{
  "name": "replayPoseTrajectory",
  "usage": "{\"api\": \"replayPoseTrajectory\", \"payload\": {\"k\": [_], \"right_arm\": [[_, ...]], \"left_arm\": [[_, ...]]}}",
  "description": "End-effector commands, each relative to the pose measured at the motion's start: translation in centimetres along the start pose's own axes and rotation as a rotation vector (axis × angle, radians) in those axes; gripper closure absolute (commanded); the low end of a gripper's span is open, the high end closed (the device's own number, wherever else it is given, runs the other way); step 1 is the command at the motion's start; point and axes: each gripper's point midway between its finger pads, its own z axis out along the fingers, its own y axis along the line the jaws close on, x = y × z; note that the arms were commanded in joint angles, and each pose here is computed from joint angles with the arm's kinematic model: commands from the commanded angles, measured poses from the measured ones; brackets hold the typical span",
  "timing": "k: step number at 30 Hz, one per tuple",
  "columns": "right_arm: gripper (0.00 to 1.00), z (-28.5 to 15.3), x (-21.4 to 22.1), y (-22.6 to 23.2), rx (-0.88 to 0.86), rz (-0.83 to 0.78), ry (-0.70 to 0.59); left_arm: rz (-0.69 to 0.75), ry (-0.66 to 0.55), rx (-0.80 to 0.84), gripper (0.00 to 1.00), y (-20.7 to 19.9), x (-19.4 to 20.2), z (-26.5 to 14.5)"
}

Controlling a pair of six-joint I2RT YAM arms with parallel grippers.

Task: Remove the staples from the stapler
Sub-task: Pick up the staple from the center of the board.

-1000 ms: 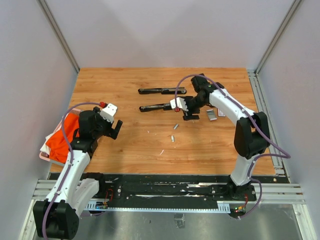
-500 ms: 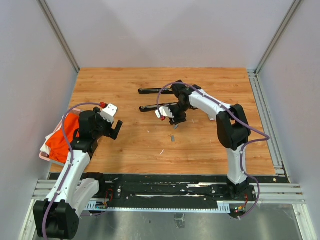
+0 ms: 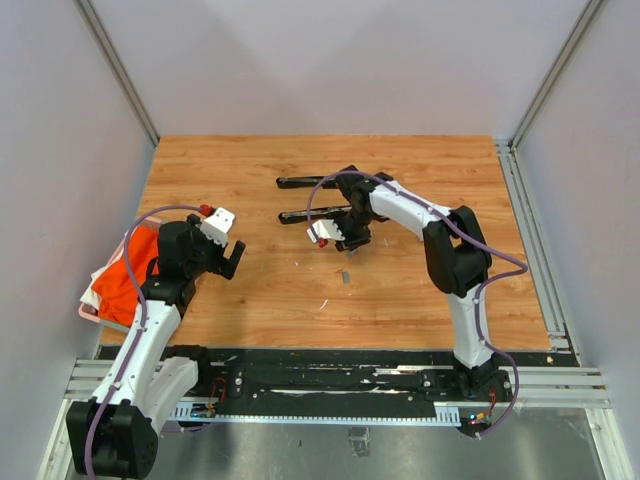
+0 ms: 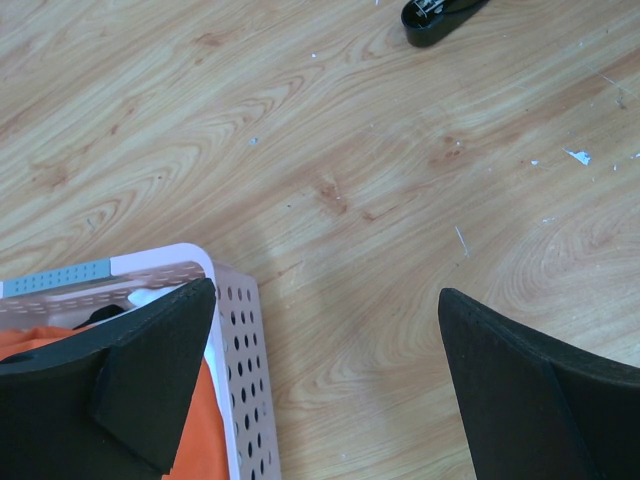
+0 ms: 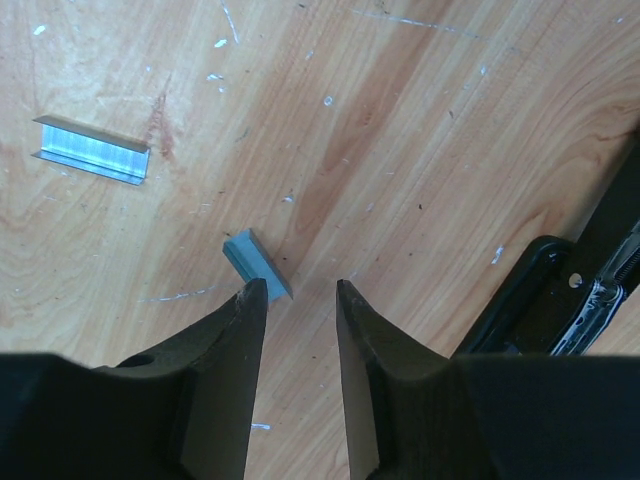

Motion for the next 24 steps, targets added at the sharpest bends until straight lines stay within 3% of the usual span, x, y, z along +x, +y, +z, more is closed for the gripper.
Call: {"api": "replayPoseTrajectory", "payload": {"k": [1, 13, 24], "right_arm": [[0.65, 0.6, 0.1, 0.0, -0.03, 0.01, 0.028], [0.67, 1.2, 0.1, 0.3, -0.046, 0.006, 0.044], [0.78, 1.7, 0.1, 0.7, -0.08, 0.01, 0.057]], "left_arm": [[0.015, -0.024, -0.013, 0.02, 0.4, -0.4, 0.0], [0.018, -0.025, -0.015, 0.02, 0.4, -0.4, 0.0], [0.019, -0.023, -0.015, 0.02, 0.4, -0.4, 0.0]]}}
